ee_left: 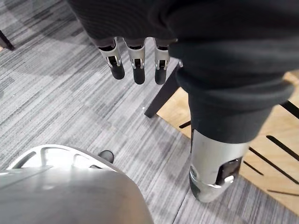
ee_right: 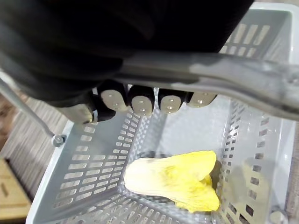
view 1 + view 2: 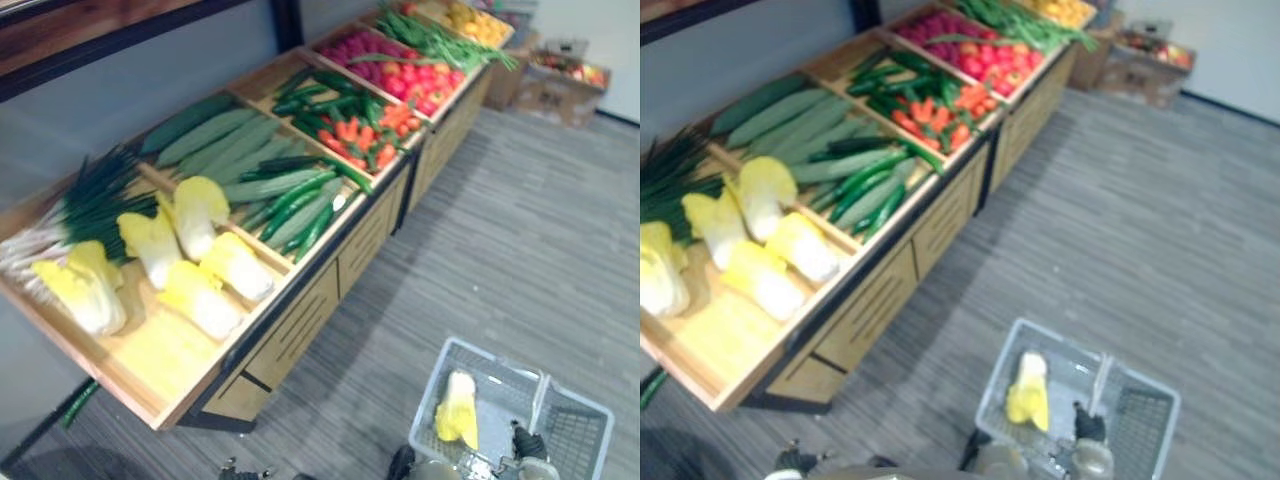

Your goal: Pick vegetable in the basket

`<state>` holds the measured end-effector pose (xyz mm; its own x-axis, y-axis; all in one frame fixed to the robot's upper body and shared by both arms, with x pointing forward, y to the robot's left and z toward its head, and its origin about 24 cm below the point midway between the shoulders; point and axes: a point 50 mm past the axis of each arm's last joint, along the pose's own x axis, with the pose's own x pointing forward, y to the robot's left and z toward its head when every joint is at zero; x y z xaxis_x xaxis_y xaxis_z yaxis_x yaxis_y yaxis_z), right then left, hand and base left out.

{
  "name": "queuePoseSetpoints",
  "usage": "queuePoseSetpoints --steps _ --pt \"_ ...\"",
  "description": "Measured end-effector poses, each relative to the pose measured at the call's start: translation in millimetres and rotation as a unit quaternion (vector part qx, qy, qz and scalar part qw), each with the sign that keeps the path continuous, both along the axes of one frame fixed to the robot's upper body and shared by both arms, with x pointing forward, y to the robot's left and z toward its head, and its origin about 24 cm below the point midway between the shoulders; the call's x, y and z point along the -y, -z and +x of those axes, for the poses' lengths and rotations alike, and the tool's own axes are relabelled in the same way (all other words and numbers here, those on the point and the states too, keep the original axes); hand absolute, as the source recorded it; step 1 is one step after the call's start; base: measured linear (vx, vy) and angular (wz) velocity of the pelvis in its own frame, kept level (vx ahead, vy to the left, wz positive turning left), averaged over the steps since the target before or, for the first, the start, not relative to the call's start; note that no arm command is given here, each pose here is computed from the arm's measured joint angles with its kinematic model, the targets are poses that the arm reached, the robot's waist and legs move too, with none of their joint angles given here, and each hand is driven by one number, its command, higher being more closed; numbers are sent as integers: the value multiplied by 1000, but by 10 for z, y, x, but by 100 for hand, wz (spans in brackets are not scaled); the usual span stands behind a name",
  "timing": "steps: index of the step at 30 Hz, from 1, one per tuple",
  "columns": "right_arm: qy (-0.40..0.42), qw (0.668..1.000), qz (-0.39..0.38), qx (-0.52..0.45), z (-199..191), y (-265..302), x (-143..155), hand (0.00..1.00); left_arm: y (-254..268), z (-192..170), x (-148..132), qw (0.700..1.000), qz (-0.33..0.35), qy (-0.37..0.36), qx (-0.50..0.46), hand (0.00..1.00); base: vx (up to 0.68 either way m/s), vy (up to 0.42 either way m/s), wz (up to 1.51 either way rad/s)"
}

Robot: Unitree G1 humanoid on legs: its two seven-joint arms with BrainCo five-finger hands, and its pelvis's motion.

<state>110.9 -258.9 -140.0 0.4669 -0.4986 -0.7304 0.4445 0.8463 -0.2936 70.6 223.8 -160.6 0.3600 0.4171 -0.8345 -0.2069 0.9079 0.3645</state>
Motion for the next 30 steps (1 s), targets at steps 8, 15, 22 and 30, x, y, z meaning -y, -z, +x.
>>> queuePoseSetpoints --steps 8,15,22,30 --pt "-19 1000 8 -17 -66 52 -76 100 -7 -14 -82 999 1 -48 5 0 24 -78 -47" --pt "-37 999 -3 -23 -37 36 -9 100 -1 11 47 996 -22 -79 33 0 140 109 -99" --pt "-68 998 -11 -11 12 18 -94 100 -3 44 85 997 -45 -37 43 0 146 326 -50" --pt "-137 990 1 18 229 -1 -400 100 -16 147 40 998 -54 24 37 0 235 108 -46"
